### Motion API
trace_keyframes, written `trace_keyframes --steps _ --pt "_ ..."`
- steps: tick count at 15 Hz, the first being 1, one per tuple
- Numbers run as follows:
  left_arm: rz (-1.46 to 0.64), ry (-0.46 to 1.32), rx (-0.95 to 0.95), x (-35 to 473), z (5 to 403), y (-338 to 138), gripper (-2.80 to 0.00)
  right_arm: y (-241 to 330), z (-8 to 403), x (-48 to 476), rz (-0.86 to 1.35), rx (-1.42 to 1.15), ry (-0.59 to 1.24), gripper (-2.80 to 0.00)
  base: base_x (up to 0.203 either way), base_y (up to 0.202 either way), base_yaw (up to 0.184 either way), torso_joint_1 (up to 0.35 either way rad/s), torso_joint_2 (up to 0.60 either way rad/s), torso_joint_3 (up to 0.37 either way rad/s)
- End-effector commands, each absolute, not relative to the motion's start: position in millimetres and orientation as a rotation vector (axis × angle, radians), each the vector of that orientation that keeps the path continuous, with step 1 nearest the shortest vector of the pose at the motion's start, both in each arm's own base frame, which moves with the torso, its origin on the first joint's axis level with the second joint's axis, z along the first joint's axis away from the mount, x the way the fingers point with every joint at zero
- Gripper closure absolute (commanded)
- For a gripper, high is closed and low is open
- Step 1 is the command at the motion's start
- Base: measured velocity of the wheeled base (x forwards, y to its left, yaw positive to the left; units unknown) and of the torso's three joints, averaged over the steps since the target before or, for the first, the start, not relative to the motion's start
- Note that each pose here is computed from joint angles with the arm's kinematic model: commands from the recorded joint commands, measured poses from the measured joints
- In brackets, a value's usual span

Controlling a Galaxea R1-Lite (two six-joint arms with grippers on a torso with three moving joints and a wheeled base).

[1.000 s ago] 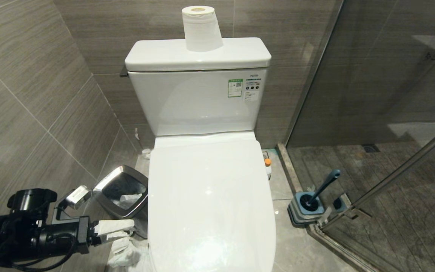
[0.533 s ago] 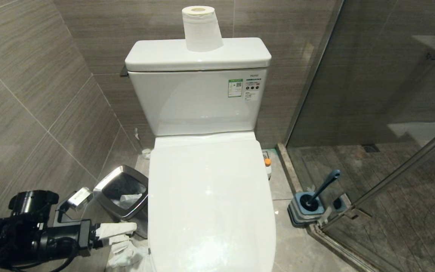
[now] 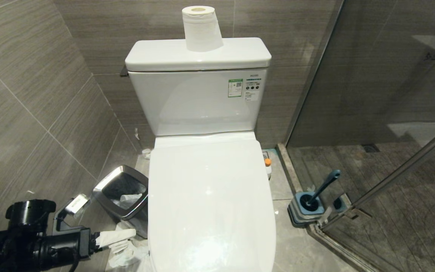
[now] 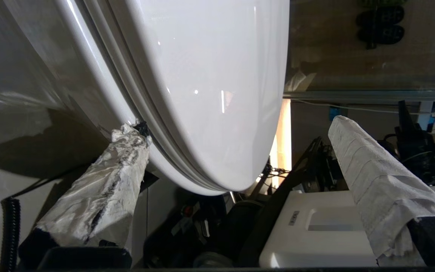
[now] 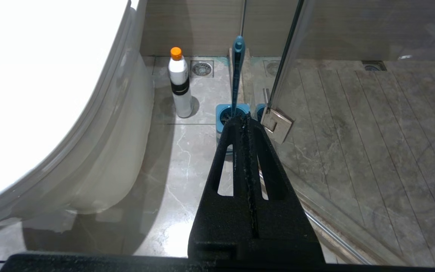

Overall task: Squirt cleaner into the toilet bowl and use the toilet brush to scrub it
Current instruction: Use the left hand to lift the toilet lid slightly

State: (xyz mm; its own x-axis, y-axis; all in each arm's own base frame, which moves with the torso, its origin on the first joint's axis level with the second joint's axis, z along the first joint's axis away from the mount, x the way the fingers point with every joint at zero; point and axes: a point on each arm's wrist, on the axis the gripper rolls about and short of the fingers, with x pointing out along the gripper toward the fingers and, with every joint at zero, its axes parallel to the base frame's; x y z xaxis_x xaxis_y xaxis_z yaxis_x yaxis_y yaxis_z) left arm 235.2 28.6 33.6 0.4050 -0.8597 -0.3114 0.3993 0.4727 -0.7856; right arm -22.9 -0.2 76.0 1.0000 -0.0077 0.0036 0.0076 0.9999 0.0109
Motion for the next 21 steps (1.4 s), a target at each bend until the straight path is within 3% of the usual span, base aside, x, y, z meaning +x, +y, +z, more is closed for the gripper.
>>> trace_keyframes --steps 1,21 --pt "-0.886 0.817 -0.702 234.2 24.7 26.2 -2.8 -0.2 76.2 -22.9 -0.008 0.011 -0.005 0.0 0.0 0.0 0.0 0.0 0.0 0.0" --pt "-0.938 0.935 -0.628 243.1 0.3 -8.2 -2.8 -0.2 75.8 -22.8 -0.008 0.011 -0.003 0.0 0.0 0.0 0.0 0.0 0.0 0.0"
